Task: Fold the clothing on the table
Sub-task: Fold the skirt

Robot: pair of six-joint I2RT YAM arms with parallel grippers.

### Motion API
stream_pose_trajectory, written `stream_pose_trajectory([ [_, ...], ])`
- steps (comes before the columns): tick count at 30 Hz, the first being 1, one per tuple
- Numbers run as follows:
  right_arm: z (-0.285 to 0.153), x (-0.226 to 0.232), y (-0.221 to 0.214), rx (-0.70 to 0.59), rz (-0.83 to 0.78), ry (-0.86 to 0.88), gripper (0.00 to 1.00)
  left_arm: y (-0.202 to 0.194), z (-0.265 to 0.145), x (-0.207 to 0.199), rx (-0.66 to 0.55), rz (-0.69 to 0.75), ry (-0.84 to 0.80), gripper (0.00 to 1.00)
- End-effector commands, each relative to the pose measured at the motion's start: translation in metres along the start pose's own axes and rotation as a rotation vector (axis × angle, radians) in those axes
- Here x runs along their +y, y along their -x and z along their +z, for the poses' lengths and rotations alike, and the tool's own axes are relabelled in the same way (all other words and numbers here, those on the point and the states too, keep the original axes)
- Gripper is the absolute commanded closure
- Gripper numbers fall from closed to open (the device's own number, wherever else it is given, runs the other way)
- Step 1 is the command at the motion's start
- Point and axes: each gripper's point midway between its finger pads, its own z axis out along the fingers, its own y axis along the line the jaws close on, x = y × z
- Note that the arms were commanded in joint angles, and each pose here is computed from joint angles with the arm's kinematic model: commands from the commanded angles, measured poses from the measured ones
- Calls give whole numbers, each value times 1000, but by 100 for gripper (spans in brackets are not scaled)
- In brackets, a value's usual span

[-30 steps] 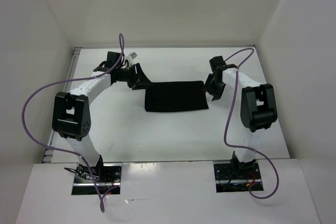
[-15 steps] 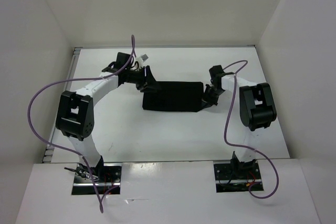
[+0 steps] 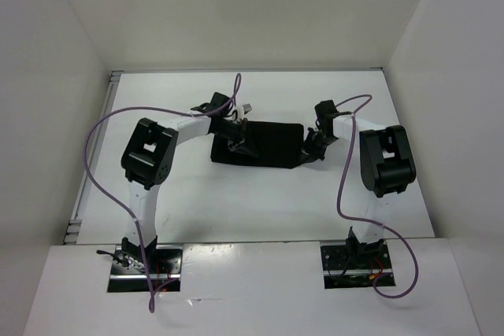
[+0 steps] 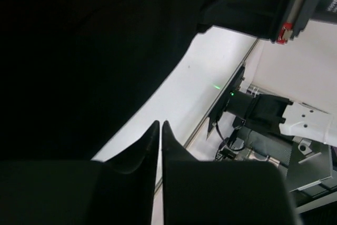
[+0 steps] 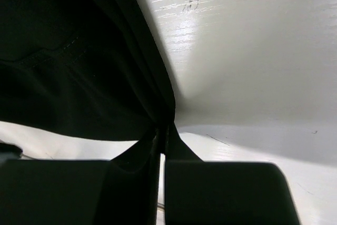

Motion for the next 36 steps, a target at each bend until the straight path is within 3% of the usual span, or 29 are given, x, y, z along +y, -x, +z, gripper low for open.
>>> stream_pose_trajectory([
  [1, 10, -16, -8, 6, -4, -53, 100, 23, 1, -18, -26, 67, -50, 94],
  [4, 10, -16, -8, 6, -4, -53, 100, 28, 10, -13, -21, 49, -28, 100],
  [16, -18, 10, 19, -83, -23, -11, 100, -4, 45, 36, 78, -40, 143, 100],
  [25, -98, 93, 21, -209, -180, 138, 100, -11, 65, 62, 123, -62, 221, 100],
  [33, -91, 135, -28, -107, -295, 214, 100, 1, 82, 48, 132, -36, 178, 100],
  [36, -85, 131, -29, -92, -281, 201, 100, 20, 61, 30, 74, -19, 144, 90],
])
